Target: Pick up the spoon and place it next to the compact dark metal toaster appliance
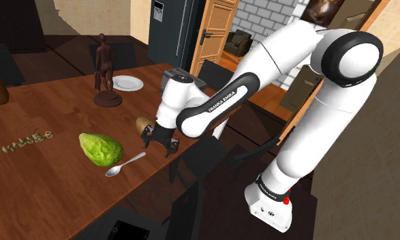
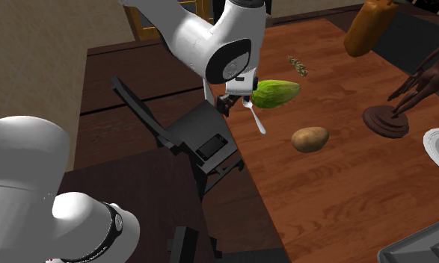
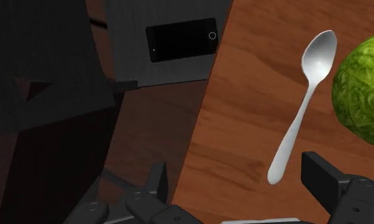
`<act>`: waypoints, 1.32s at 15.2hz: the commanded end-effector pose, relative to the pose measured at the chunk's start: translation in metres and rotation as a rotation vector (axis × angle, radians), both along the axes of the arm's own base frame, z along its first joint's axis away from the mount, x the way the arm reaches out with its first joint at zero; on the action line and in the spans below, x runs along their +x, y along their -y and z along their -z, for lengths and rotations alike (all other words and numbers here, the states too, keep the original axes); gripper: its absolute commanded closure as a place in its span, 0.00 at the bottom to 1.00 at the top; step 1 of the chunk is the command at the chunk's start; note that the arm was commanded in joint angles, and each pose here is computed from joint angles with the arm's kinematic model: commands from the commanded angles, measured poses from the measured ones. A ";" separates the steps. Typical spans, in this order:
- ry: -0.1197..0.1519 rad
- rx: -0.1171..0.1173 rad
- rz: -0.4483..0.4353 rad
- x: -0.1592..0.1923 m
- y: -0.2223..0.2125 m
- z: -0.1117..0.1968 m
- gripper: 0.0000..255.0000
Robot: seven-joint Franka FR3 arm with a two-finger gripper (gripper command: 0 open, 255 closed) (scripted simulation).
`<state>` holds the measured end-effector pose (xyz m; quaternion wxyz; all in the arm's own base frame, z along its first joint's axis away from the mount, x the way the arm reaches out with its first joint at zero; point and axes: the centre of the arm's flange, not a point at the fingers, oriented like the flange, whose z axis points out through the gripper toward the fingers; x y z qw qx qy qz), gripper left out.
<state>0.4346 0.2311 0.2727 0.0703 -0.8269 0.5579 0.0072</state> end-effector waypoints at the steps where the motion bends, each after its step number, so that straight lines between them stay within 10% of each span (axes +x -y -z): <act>1: 0.007 0.012 0.068 0.015 -0.010 0.017 0.00; 10: 0.032 0.060 0.352 0.093 -0.035 0.091 0.00; 20: 0.032 0.060 0.352 0.099 -0.041 0.131 0.00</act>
